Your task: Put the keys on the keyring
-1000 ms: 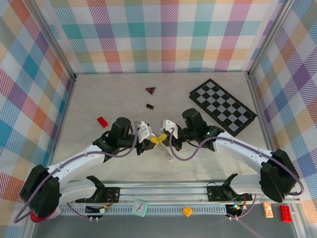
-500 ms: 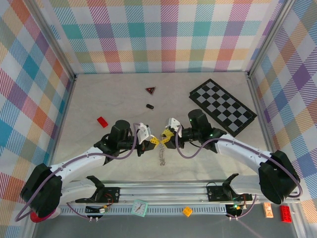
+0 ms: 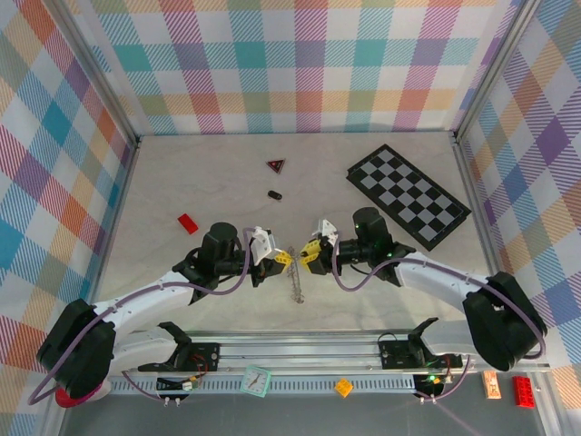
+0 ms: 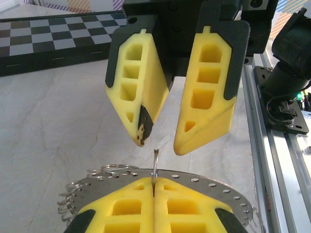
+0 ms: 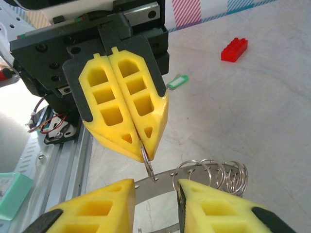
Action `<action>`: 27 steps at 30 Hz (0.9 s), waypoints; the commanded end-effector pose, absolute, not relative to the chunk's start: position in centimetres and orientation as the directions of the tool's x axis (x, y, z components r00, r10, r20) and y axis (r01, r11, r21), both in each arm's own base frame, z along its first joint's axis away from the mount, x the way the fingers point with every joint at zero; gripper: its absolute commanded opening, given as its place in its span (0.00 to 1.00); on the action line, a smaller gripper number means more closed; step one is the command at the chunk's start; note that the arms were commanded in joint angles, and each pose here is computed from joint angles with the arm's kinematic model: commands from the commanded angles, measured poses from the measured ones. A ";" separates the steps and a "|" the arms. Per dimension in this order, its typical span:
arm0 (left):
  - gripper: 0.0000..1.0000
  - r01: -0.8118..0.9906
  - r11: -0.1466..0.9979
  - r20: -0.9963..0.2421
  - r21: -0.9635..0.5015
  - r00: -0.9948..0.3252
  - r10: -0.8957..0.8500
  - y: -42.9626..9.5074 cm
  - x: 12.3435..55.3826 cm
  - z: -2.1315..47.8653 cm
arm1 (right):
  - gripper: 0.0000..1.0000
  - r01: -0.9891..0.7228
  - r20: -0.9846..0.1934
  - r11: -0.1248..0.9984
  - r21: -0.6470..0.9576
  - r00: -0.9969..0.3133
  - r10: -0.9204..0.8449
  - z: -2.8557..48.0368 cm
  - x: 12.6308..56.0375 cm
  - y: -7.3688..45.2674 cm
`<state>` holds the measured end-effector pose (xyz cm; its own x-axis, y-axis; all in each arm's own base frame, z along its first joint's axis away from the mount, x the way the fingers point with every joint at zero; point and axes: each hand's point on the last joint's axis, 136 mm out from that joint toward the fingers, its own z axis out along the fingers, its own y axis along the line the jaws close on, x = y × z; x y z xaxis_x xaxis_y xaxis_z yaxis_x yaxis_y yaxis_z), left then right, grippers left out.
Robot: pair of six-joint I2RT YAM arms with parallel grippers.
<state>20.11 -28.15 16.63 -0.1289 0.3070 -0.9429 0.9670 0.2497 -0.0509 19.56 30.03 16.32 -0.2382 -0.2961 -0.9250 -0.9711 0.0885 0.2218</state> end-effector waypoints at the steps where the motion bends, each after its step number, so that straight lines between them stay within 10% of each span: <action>1: 0.00 0.975 0.222 -0.958 -0.005 -0.068 0.280 -28.7 19.8 17.6 | 0.24 -0.973 -0.935 0.014 0.231 -0.226 -0.272 17.3 19.0 30.8; 27: 0.00 0.980 0.199 -0.931 0.007 -0.066 0.358 -28.9 19.2 16.0 | 0.13 -0.970 -0.930 -0.024 0.243 -0.226 -0.290 16.7 18.8 32.6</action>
<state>20.00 -28.33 16.15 -0.0909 0.3363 -0.9373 0.9706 0.2405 -0.0079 19.09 31.54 15.00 -0.2838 -0.3199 -0.9039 -0.9570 0.0356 0.2879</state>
